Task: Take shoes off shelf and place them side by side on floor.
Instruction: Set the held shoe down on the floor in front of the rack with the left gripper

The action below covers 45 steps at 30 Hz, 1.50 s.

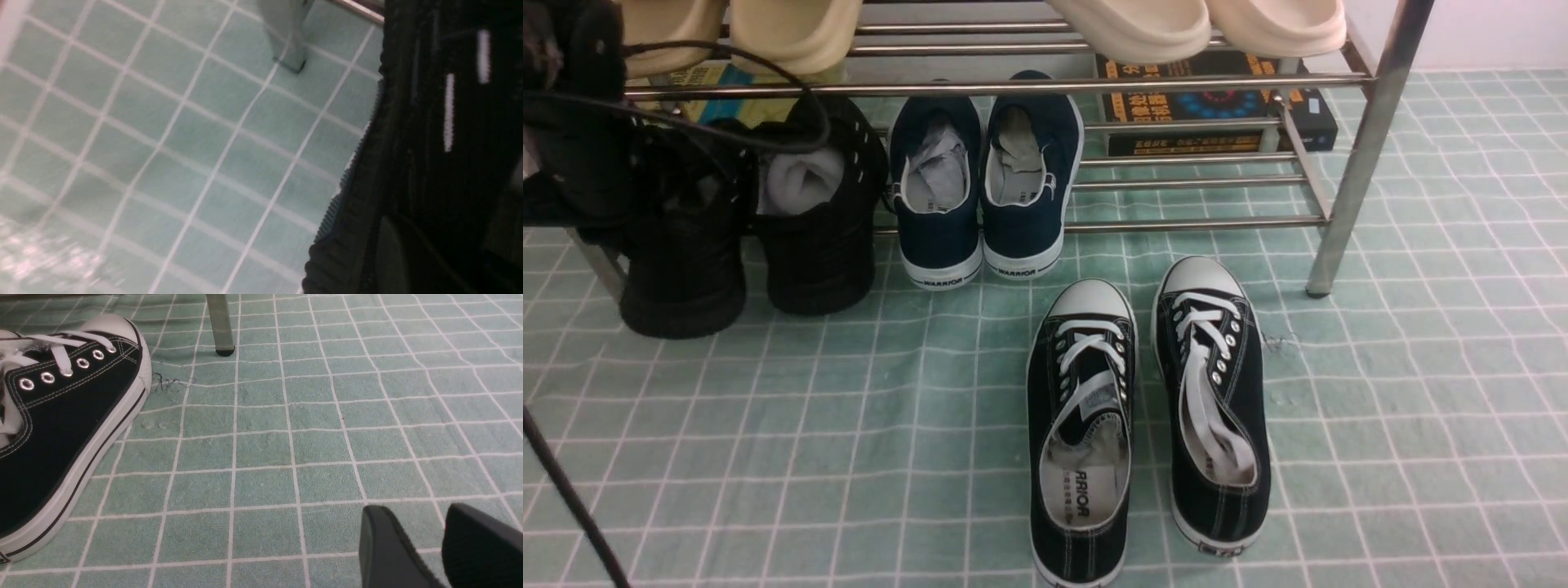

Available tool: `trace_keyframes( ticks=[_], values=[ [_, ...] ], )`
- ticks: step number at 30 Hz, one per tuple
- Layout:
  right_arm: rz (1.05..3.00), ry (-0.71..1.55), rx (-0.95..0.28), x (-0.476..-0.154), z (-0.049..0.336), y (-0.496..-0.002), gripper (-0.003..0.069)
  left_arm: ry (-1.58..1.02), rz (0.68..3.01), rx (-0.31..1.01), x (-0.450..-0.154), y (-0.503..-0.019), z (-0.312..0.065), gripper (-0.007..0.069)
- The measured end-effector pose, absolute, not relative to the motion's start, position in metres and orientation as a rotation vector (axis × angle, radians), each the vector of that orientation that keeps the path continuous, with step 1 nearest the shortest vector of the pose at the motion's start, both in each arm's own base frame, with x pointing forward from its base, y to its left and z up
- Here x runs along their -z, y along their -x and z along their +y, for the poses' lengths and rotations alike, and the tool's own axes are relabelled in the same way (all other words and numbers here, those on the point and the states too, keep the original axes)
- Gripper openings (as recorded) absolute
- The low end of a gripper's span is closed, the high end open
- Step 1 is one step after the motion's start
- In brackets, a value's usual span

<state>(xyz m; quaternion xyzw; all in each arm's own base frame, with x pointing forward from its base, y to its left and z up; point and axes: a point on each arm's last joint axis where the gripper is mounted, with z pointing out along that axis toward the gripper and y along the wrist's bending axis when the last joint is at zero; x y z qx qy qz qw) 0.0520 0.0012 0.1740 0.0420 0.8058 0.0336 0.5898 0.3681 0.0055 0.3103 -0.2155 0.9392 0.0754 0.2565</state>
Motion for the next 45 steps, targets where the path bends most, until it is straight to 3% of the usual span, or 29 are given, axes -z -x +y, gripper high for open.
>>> trace_keyframes(
  ticks=[6, 11, 14, 19, 26, 36, 42, 45],
  values=[
    [1.876, -0.098, -0.078, -0.174, 0.001, -0.052, 0.0237, 0.514, 2.574, -0.245, -0.366, -0.310, 0.010, 0.0011],
    [1.876, -0.098, -0.078, -0.174, 0.001, -0.052, 0.0237, 0.516, 2.593, -0.250, -0.372, -0.263, 0.012, 0.0012],
    [1.876, -0.098, -0.078, -0.174, 0.001, -0.052, 0.0237, 0.553, 2.602, -0.245, -0.359, -0.246, 0.013, 0.0012],
    [1.876, -0.098, -0.078, -0.174, 0.001, -0.052, 0.0237, 0.731, 2.557, -0.191, -0.308, -0.218, 0.014, 0.0013],
    [1.876, -0.098, -0.078, -0.174, 0.001, -0.052, 0.0238, 0.777, 2.469, -0.104, -0.260, -0.213, 0.012, 0.0013],
    [1.876, -0.098, -0.078, -0.174, 0.001, -0.052, 0.0238, 0.636, 2.421, -0.096, -0.231, -0.209, 0.011, 0.0034],
    [1.876, -0.098, -0.078, -0.174, 0.001, -0.052, 0.0238, 0.650, 2.446, -0.088, -0.222, -0.205, 0.011, 0.0144],
    [1.876, -0.098, -0.078, -0.174, 0.001, -0.052, 0.0238, 0.676, 2.441, -0.054, -0.222, -0.206, 0.009, 0.0261]
  ],
)
